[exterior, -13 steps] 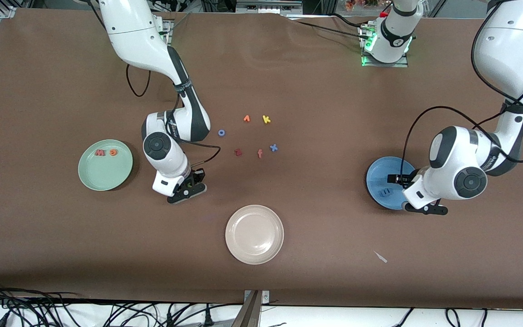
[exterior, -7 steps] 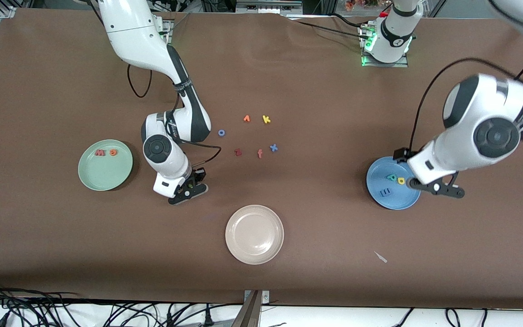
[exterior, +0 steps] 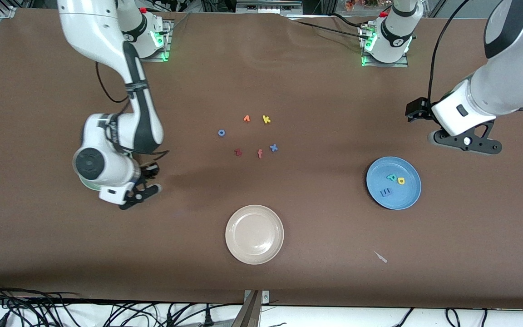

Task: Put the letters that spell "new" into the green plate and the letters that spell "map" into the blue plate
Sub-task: 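Place green u on green plate while the left gripper withdraws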

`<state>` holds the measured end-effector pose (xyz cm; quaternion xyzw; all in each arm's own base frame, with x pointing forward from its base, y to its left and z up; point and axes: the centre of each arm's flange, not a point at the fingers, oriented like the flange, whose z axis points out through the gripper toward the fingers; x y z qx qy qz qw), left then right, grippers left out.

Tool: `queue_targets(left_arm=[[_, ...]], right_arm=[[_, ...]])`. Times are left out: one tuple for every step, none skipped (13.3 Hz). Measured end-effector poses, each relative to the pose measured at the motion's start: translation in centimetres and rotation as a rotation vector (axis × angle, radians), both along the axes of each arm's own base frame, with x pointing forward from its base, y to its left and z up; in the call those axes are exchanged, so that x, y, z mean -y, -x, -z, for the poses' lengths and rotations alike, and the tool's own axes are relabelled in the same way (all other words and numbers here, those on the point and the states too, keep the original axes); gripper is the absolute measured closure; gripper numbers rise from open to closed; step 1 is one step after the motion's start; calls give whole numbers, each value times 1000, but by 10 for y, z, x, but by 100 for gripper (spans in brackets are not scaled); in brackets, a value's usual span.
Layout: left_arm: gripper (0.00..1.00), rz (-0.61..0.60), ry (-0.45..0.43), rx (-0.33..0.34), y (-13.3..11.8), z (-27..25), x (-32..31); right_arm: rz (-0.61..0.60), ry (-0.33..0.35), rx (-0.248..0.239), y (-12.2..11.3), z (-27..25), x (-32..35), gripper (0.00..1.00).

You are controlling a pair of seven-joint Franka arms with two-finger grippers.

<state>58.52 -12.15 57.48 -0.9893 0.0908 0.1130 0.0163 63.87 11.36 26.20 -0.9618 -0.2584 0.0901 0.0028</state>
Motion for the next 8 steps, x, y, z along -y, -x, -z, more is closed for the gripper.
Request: queue_targets(left_arm=[[0, -15, -7, 9, -1, 1, -4], [0, -41, -1, 35, -4, 4, -14], [0, -72, 6, 70, -6, 7, -28], [0, -103, 10, 103, -5, 10, -46], [0, -125, 11, 123, 1, 9, -60], [0, -138, 10, 140, 9, 2, -69], [0, -143, 10, 156, 20, -8, -72], [0, -142, 10, 168, 29, -16, -72]], right_arm=[[-1, -2, -19, 8, -1, 25, 73], [2, -2, -43, 19, 3, 49, 73], [12, 4, -69, 29, 11, 71, 73], [26, 14, -94, 38, 20, 92, 73], [40, 24, -108, 44, 27, 109, 73], [56, 32, -114, 45, 31, 124, 73], [68, 36, -111, 45, 32, 132, 69], [70, 37, -105, 43, 30, 133, 60]])
